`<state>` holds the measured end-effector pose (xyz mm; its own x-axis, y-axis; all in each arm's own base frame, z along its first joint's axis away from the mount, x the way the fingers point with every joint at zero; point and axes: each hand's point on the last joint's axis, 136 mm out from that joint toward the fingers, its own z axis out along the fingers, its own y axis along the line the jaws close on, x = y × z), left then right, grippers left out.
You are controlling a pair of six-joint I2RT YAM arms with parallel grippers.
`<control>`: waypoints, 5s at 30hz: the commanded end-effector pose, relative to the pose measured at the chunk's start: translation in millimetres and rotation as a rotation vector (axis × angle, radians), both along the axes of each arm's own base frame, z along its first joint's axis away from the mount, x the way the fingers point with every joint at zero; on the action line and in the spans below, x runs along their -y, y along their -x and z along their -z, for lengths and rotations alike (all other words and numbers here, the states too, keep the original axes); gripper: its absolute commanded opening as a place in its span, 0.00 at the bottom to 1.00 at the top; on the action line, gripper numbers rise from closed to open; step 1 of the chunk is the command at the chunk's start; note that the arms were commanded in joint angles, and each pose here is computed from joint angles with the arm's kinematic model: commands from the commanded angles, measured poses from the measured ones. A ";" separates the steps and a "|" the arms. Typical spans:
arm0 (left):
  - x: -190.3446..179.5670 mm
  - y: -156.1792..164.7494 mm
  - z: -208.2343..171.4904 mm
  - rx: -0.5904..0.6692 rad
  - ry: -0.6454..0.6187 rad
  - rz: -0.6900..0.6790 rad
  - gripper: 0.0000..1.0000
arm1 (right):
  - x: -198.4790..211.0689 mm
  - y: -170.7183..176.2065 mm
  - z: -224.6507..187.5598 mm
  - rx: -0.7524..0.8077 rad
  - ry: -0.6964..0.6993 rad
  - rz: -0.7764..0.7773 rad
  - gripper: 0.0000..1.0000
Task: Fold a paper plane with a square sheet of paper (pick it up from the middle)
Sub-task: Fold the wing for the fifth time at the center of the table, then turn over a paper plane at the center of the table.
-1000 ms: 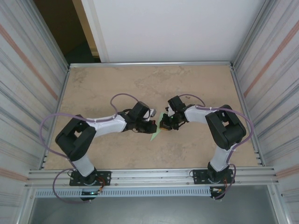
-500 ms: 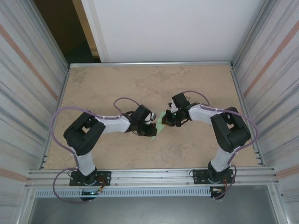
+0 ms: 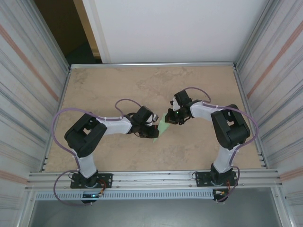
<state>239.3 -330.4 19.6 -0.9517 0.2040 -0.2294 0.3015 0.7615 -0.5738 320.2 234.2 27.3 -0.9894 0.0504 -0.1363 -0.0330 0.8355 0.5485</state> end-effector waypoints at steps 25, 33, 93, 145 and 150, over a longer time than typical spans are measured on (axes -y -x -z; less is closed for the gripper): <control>33.5 -54.7 -16.9 0.045 0.042 -0.029 0.00 | 12.6 12.7 38.0 -0.133 0.085 0.017 0.05; 13.6 -42.1 15.1 -0.025 -0.069 -0.052 0.00 | 8.0 1.4 15.8 -0.087 0.011 0.034 0.04; -153.9 -78.4 -91.3 0.246 -0.141 -0.433 0.76 | 29.4 18.1 -60.3 0.139 0.349 0.344 0.61; -225.6 -68.2 -80.6 0.155 0.054 -0.708 0.95 | -140.9 -6.3 -91.9 0.167 -0.292 -0.038 0.01; -222.8 -65.9 -74.3 0.133 0.066 -0.717 0.95 | -129.6 -4.4 -61.8 0.104 -0.306 -0.029 0.03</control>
